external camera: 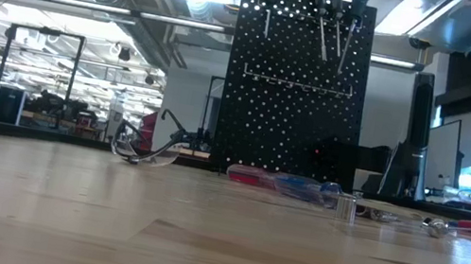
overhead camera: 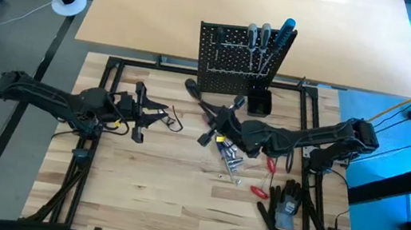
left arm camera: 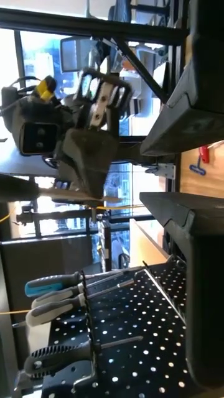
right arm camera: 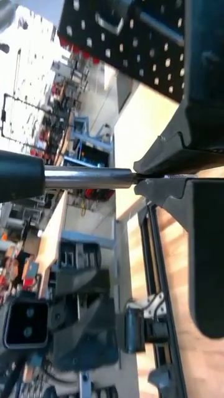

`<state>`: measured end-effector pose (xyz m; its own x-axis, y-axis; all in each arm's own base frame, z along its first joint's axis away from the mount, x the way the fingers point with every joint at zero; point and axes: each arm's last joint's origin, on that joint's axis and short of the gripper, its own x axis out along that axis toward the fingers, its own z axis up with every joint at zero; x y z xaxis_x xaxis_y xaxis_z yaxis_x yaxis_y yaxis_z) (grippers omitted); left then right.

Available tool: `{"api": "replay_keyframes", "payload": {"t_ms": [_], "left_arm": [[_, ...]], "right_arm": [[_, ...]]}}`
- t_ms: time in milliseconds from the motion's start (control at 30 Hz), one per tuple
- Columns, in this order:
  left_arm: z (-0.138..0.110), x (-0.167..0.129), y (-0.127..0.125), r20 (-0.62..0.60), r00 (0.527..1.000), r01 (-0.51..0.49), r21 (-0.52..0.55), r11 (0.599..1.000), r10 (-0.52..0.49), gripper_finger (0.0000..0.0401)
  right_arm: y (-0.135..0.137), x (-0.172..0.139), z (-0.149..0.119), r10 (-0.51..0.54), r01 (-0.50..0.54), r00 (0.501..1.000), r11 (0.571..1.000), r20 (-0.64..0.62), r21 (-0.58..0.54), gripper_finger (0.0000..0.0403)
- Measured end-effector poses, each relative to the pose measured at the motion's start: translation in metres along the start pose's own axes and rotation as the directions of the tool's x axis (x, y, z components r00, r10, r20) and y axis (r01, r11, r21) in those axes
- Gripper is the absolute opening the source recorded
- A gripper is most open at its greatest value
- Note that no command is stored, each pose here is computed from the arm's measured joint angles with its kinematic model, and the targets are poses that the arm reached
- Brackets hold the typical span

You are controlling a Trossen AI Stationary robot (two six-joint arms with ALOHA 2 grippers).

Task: Hang tools onto peg board
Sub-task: Hang the black screwdriver on the peg board

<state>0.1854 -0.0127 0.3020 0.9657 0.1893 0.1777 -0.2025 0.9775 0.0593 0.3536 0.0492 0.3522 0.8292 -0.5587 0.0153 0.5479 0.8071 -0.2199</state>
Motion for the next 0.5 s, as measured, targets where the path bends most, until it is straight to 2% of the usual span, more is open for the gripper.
{"api": "replay_keyframes", "payload": {"t_ms": [133,300,500], "left_arm": [[0.0,-0.001,0.0,0.0,1.0,0.0,0.0,1.0,0.0,0.0096],[-0.001,-0.001,0.0,-0.01,1.0,0.001,0.012,1.0,-0.001,0.0096],[0.0,-0.001,0.001,-0.008,1.0,-0.003,0.031,1.0,0.003,0.0096]], "right_arm": [[-0.01,-0.009,-0.007,-0.038,0.038,0.999,0.999,0.02,0.029,0.0003],[-0.029,-0.018,-0.028,-0.089,0.086,0.995,0.994,0.04,0.073,0.0003],[-0.053,-0.005,-0.044,-0.142,0.139,0.99,0.983,0.015,0.116,0.0003]]}}
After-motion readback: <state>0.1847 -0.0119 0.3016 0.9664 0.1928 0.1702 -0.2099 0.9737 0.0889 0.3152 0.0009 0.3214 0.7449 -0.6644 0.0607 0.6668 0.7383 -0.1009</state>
